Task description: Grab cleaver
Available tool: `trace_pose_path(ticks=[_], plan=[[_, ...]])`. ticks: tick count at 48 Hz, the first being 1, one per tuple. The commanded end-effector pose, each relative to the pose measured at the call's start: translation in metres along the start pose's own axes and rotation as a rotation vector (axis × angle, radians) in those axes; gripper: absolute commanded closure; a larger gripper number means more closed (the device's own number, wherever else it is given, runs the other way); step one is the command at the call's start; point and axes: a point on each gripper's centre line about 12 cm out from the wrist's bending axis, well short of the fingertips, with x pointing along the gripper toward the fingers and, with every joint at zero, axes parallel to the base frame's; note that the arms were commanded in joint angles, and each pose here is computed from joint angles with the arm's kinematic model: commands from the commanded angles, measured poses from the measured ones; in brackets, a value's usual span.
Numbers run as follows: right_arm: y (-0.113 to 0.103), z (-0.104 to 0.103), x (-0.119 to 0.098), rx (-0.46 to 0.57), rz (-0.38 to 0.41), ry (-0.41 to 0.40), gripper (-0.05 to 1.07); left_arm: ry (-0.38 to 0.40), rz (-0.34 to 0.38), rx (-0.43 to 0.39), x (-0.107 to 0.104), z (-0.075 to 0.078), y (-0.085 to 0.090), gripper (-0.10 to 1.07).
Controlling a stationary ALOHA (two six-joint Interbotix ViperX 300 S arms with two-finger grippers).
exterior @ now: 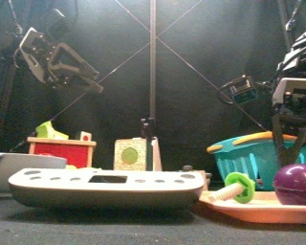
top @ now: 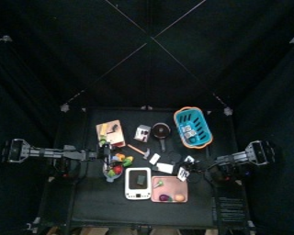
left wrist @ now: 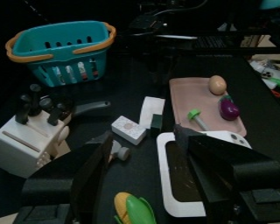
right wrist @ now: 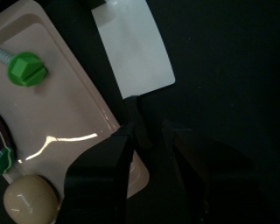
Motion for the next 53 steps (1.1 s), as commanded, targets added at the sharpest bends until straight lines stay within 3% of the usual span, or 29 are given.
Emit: trace_pose_path(ticks=[1, 13, 30, 42, 53], plan=[[0.005, 0.004, 0.000, -0.004, 0.019, -0.018, 0.28, -0.018, 0.006, 0.001, 0.001, 0.005, 0.002, 0.05], [0.007, 0.001, 0.013, -0.019, 0.002, 0.015, 0.20, -0.015, 0.009, 0.001, 0.000, 0.003, 0.002, 0.05], [0.007, -0.002, 0.022, -0.026, -0.015, 0.043, 0.20, -0.012, 0.011, 0.001, 0.000, 0.002, 0.003, 0.05], [0.004, -0.004, 0.030, -0.028, -0.036, 0.068, 0.23, -0.011, 0.019, -0.001, 0.000, 0.002, 0.005, 0.05], [0.002, -0.007, 0.035, -0.035, -0.049, 0.085, 0.34, -0.008, 0.020, -0.001, 0.000, 0.001, 0.006, 0.05]])
